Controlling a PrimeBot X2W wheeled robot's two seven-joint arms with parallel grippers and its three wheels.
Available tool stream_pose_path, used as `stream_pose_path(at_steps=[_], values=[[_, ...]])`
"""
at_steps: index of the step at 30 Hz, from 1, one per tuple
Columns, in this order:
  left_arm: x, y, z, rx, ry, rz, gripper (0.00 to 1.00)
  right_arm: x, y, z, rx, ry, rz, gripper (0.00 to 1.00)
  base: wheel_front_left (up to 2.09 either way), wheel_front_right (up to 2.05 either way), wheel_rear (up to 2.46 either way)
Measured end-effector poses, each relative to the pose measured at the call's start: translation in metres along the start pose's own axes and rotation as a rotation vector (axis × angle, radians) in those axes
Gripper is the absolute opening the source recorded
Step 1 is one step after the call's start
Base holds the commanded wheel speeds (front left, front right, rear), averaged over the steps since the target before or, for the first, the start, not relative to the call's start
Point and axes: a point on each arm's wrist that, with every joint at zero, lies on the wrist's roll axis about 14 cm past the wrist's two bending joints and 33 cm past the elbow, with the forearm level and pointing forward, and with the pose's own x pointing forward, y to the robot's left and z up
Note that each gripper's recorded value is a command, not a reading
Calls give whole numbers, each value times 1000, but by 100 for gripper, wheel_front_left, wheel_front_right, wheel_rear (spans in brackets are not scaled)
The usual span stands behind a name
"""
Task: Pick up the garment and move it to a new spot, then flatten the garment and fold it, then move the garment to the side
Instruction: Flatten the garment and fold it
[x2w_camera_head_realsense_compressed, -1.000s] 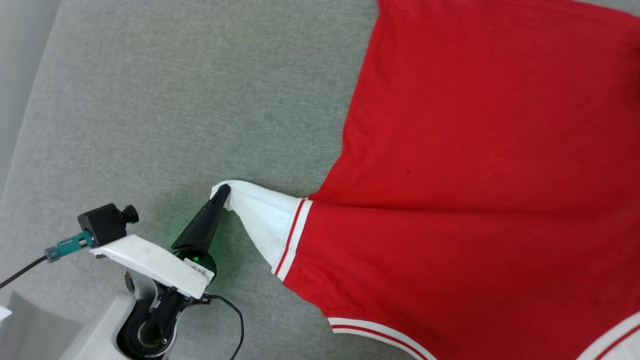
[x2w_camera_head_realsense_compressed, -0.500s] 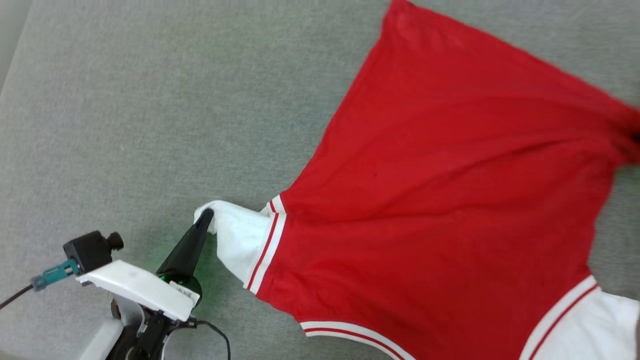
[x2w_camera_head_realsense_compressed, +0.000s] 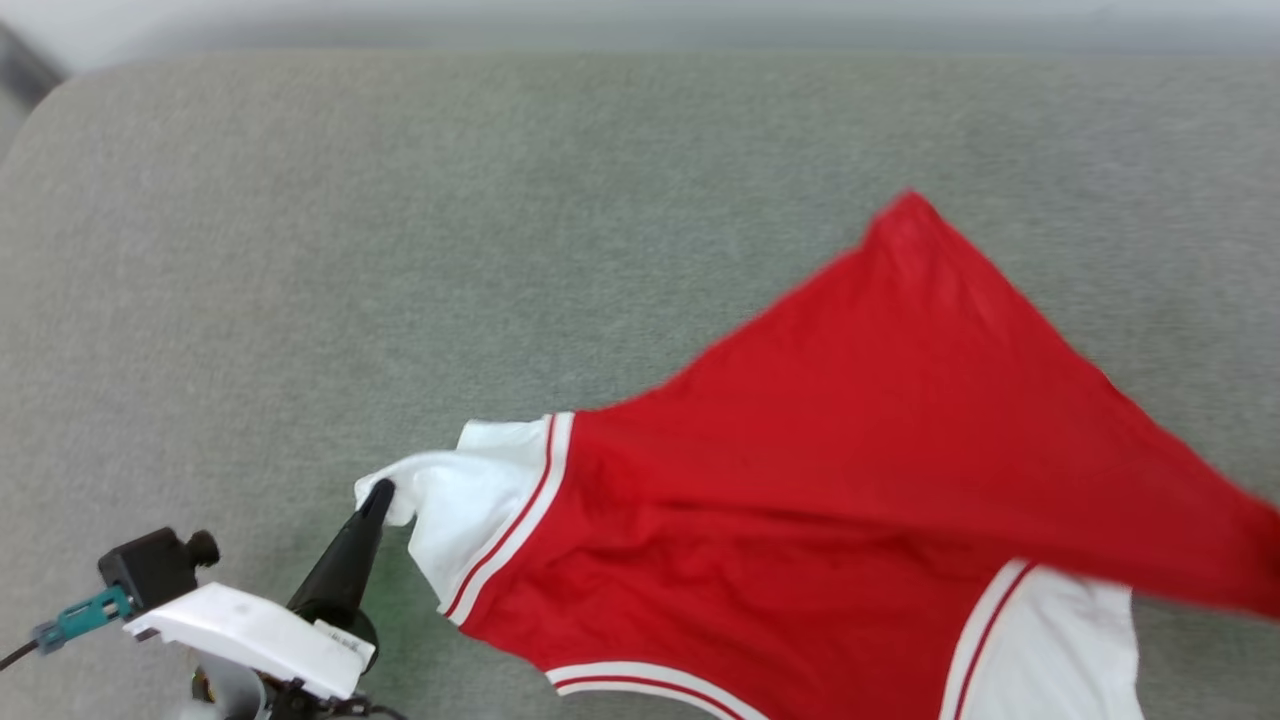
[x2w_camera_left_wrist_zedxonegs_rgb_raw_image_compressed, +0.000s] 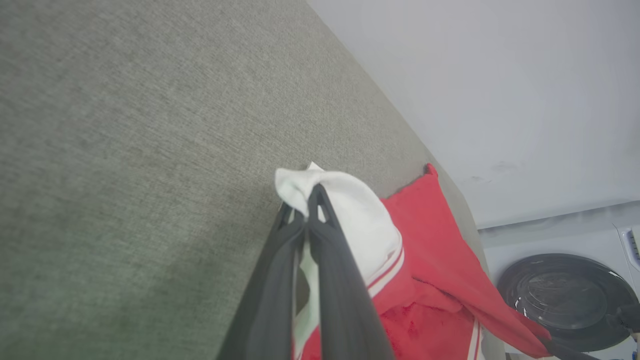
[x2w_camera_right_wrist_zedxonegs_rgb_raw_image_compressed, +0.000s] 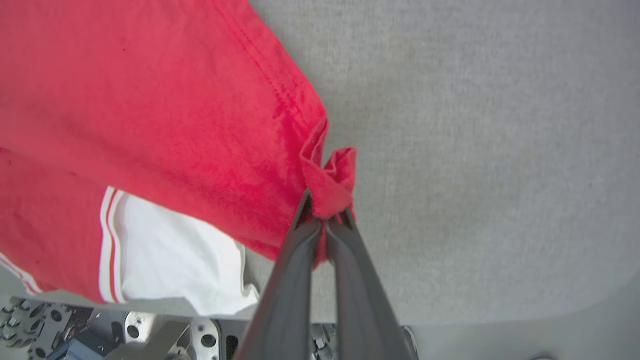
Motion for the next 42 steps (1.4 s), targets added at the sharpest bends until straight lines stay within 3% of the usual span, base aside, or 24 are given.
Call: stream_pose_path(at_steps=[6,12,16,17,18,21,30,34,36,39,42], values=[[-2,-14,-4,20,20,-36,0,-40,-19,-69,132,37,-70,0,0,0,0],[-1,-24,-10,28,39,-58,0,-49,-11,-130,257,137,-63,0,0,0,0],[2,-29,-12,32,49,-73,0,-46,-12,-135,276,114,-70,4,0,0,0],[2,-29,-12,32,51,-73,0,-46,-15,-128,277,77,-81,56,0,0,0],[3,-29,-13,33,54,-73,0,-46,-16,-122,279,58,-81,100,0,0,0],[2,-31,-13,31,54,-77,0,-50,-22,-98,252,-14,-84,100,0,0,0],[-8,-25,-11,6,49,-55,0,-74,-40,35,112,-321,-72,100,0,0,0],[-9,-24,-9,2,44,-55,0,-56,-27,64,51,-323,-32,100,0,0,0],[-9,-22,-5,-3,29,-50,0,-29,-8,84,25,-309,19,100,0,0,0],[-7,-17,-3,-3,23,-38,0,1,17,94,-37,-257,56,100,0,0,0],[-7,-13,-4,-5,26,-28,0,20,34,98,-21,-229,103,100,0,0,0]])
